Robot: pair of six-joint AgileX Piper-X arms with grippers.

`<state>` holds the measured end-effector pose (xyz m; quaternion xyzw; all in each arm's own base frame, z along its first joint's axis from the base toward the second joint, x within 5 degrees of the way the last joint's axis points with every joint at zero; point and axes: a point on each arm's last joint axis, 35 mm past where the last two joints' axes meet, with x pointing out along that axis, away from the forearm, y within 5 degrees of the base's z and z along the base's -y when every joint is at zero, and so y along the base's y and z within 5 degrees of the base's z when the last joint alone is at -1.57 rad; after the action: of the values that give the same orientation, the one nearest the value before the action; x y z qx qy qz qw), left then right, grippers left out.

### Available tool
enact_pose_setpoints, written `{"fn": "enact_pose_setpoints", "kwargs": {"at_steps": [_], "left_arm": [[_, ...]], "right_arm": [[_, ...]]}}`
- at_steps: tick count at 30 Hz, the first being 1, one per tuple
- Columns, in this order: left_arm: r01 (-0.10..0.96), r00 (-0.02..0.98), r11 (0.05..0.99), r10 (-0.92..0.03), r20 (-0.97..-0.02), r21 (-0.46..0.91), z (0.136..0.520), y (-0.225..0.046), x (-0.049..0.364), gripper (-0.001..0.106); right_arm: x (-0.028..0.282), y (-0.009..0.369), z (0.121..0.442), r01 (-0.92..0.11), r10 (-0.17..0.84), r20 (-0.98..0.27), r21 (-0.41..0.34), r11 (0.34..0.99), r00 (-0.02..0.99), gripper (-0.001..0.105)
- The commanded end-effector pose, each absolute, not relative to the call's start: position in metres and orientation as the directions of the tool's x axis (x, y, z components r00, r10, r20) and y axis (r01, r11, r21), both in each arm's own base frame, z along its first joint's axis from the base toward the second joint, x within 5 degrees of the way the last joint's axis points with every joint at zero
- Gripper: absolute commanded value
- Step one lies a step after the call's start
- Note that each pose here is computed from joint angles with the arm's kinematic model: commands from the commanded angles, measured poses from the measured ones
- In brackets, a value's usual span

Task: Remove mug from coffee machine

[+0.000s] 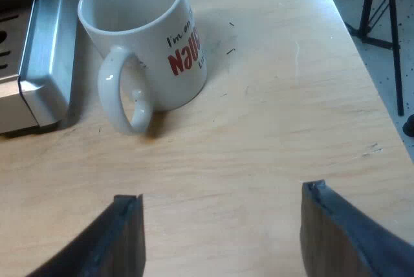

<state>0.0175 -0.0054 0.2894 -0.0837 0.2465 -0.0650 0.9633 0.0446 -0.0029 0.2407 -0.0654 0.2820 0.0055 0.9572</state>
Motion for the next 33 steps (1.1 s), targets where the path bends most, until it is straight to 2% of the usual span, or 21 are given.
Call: {"fn": "enact_pose_setpoints", "kwargs": {"at_steps": [1,7,10,33], "left_arm": [[0.085,0.881,0.977,-0.164,-0.443,-0.194,0.2932,-0.0054,0.0211,0.077],[0.098,0.909,0.977,-0.165,-0.383,-0.190,0.2999,-0.0055,0.0241,0.077],[0.091,0.894,0.977,-0.165,-0.416,-0.192,0.2926,-0.0056,0.0257,0.077],[0.126,0.889,0.970,-0.203,-0.410,-0.208,0.2916,-0.0070,0.0268,0.077]], "right_arm": [[0.0452,-0.0028,0.2433,-0.054,-0.020,-0.533,-0.122,0.991,0.846,0.055],[0.0452,-0.0029,0.2434,-0.050,-0.025,-0.533,-0.125,0.991,0.846,0.055],[0.0453,-0.0030,0.2436,-0.049,-0.025,-0.531,-0.125,0.991,0.847,0.055],[0.0453,-0.0030,0.2435,-0.048,-0.026,-0.531,-0.126,0.991,0.847,0.055]]}}
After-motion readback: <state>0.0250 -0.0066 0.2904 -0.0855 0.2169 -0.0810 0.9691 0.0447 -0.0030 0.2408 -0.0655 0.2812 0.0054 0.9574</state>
